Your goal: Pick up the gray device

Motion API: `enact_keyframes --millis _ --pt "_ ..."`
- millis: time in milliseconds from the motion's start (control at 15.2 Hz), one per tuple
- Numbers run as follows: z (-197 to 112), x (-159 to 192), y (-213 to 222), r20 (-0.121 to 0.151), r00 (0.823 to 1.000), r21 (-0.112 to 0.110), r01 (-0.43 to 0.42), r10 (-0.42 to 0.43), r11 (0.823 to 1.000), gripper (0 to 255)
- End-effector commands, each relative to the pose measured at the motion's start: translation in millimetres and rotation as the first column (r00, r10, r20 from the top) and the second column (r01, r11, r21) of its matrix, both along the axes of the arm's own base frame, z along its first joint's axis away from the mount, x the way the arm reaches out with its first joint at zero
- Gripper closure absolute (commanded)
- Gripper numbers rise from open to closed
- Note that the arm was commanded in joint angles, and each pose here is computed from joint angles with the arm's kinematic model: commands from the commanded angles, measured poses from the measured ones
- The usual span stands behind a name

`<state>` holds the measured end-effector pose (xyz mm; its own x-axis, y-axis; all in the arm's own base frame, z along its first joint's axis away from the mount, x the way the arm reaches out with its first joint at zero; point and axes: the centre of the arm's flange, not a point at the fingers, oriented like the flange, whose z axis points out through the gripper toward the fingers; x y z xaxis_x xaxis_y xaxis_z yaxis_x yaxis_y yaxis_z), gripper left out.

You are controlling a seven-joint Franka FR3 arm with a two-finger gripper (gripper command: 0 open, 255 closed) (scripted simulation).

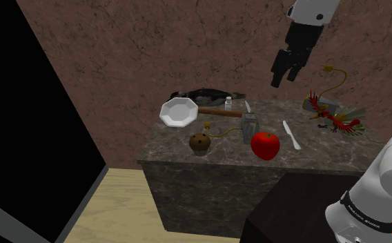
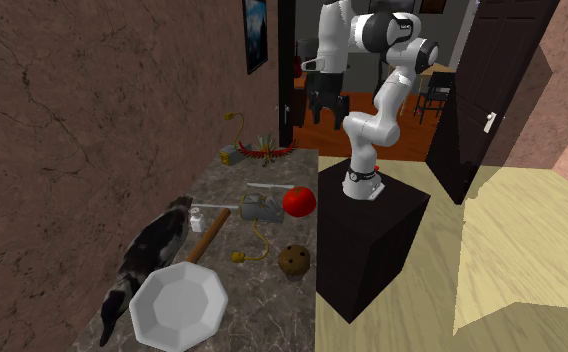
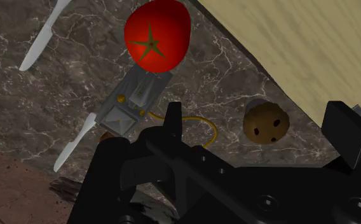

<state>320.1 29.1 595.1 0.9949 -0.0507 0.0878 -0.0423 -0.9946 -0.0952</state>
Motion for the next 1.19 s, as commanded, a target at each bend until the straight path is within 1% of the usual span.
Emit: enact_keyframes --millis 0,132,264,396,528,660,792,924,1122 --pt "0.0 0.0 0.0 0.000 1.000 0.000 0.000 0.000 1.000 0" --pt "-20.9 12.7 -10.0 -0.003 0.998 -0.011 -0.060 0.060 0.998 0" --pt "-41.8 25.9 -19.5 -0.007 0.993 -0.023 -0.120 0.120 0.992 0" --pt "-62.6 39.6 -28.5 -0.012 0.984 -0.033 -0.180 0.180 0.983 0" --pt "-83.4 53.7 -36.8 -0.018 0.971 -0.044 -0.239 0.239 0.970 0" --pt "-104.1 68.3 -44.5 -0.024 0.955 -0.054 -0.297 0.296 0.953 0" --pt "-124.7 83.2 -51.5 -0.030 0.935 -0.064 -0.354 0.353 0.933 0" --pt "-145.3 98.5 -57.9 -0.038 0.912 -0.074 -0.410 0.409 0.909 0" --pt "-176.2 122.0 -66.1 -0.049 0.871 -0.087 -0.491 0.489 0.867 0"
